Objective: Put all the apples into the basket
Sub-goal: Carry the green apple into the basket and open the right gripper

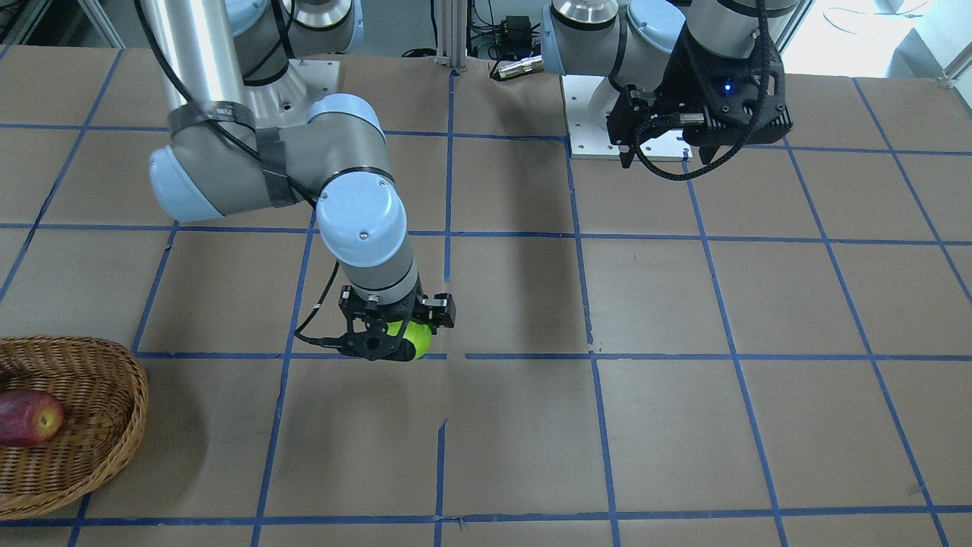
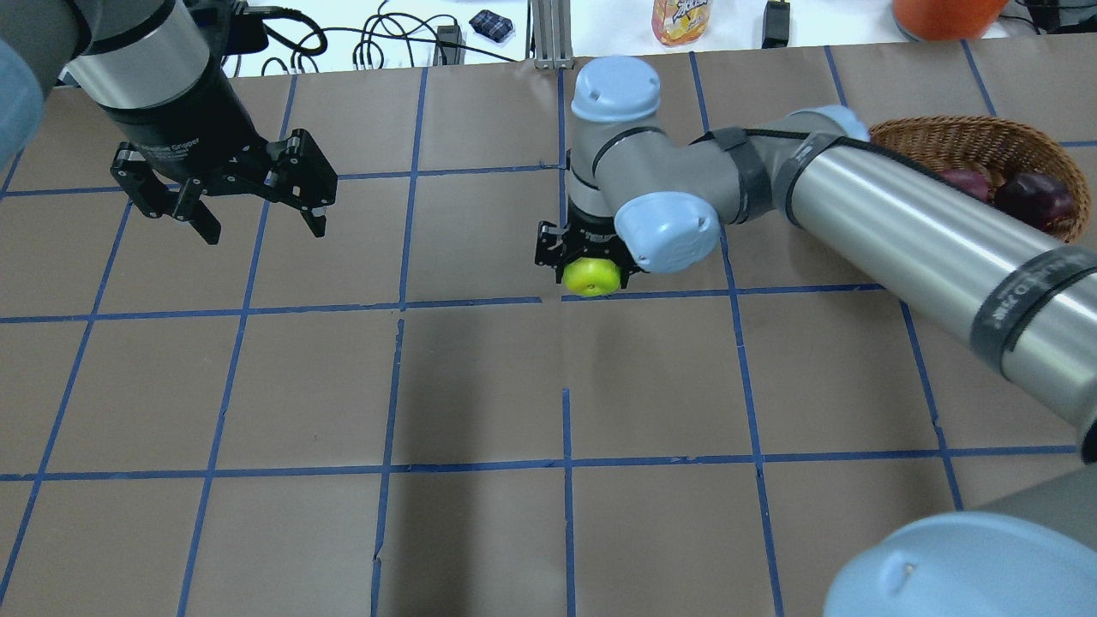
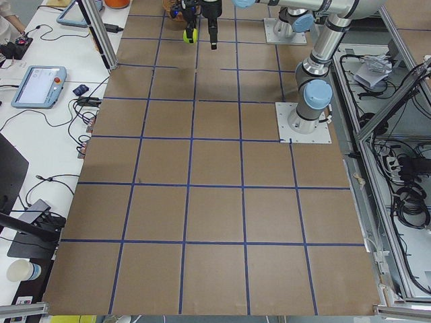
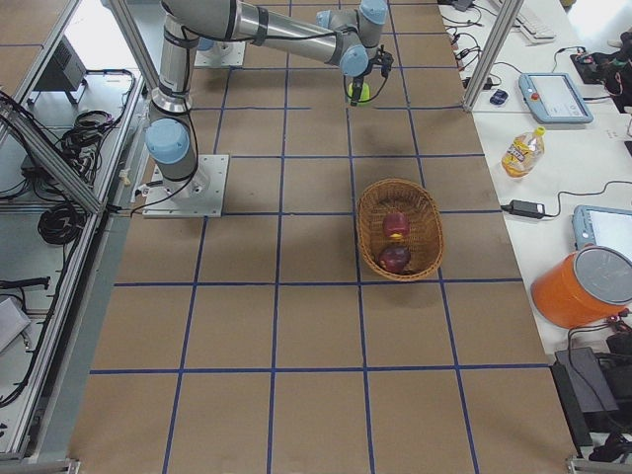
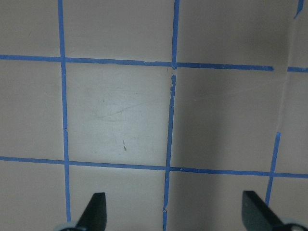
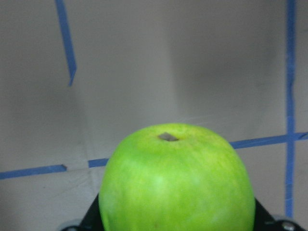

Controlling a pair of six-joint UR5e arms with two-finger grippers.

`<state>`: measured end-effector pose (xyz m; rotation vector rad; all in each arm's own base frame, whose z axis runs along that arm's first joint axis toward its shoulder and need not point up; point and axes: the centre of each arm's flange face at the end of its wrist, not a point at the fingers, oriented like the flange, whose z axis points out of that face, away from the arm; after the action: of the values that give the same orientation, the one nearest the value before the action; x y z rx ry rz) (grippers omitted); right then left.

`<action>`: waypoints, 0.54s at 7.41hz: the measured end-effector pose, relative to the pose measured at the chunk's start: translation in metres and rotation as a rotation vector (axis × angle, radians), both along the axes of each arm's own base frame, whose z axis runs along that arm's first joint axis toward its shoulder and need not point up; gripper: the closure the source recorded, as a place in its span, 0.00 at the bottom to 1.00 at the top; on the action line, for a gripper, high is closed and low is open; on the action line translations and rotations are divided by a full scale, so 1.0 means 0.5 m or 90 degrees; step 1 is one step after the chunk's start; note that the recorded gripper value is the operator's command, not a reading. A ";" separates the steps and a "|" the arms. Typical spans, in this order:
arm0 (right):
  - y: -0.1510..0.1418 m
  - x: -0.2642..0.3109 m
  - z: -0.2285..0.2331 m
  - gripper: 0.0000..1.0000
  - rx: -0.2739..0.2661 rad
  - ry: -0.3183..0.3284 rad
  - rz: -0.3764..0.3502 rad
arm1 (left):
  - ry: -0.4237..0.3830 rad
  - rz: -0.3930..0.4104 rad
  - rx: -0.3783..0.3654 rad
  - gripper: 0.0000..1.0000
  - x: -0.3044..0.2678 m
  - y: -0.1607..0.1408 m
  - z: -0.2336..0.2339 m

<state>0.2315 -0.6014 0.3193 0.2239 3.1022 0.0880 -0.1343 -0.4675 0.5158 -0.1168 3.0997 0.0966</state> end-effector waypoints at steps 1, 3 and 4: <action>-0.040 -0.112 0.057 1.00 -0.009 0.015 -0.002 | 0.000 0.012 0.000 0.00 -0.001 0.001 0.000; -0.082 -0.336 0.092 1.00 -0.001 0.084 0.036 | -0.001 0.022 -0.001 0.00 -0.001 0.001 0.001; -0.090 -0.440 0.082 1.00 0.013 0.097 0.052 | 0.000 0.023 -0.001 0.00 -0.002 0.001 0.001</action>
<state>0.0113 -0.6464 0.3604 0.1092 3.2632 0.1098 -0.1351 -0.4669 0.5163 -0.1734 3.0980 0.0948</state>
